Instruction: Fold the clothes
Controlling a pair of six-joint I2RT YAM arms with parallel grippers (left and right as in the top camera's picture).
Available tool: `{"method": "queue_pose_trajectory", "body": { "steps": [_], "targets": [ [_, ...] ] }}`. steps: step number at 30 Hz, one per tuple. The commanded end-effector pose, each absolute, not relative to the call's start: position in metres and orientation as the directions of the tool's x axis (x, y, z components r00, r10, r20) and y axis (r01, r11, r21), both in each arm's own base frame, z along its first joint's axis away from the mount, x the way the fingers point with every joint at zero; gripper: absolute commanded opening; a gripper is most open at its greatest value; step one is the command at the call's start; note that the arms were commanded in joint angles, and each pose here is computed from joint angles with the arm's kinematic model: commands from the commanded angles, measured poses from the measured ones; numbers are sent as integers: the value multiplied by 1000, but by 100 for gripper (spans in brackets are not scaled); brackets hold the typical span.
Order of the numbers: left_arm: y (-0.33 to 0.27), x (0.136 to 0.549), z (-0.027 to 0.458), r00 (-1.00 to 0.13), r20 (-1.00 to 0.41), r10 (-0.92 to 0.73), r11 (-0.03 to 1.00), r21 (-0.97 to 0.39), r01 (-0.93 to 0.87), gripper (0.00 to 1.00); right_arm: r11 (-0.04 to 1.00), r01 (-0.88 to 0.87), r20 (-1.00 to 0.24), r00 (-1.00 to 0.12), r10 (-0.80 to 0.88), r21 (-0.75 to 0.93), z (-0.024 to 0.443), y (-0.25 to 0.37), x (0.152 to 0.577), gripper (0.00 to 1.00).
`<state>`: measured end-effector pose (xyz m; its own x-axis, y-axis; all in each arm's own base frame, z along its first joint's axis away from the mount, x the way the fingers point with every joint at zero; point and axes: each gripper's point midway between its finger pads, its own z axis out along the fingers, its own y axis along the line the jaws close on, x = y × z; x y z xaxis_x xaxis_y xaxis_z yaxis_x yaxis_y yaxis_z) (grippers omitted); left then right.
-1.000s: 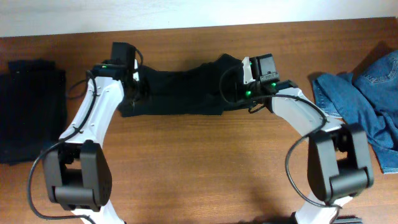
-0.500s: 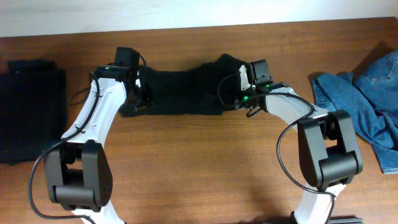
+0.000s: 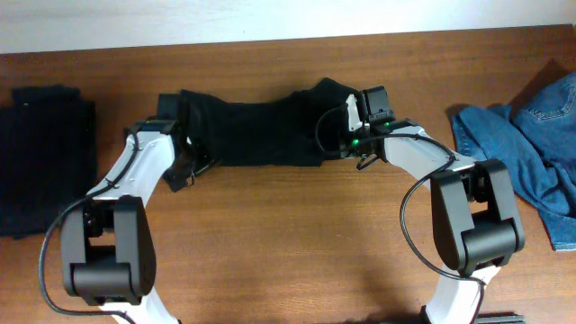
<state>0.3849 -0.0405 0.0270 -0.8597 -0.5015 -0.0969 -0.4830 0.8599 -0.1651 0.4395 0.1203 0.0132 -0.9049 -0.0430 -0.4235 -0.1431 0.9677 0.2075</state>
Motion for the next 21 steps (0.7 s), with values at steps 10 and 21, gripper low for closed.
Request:
{"method": "queue_pose_trajectory", "body": {
  "steps": [10,21],
  "targets": [
    [-24,381,8,-724,-70,-686,718,-228,-658,84,968,-159,-426,-903,-64,192,11,124,441,4],
    [-24,393,6,-700,-106,-706,698,-269,-664,57,968,-159,-426,-902,-63,192,11,124,441,4]
  ]
}}
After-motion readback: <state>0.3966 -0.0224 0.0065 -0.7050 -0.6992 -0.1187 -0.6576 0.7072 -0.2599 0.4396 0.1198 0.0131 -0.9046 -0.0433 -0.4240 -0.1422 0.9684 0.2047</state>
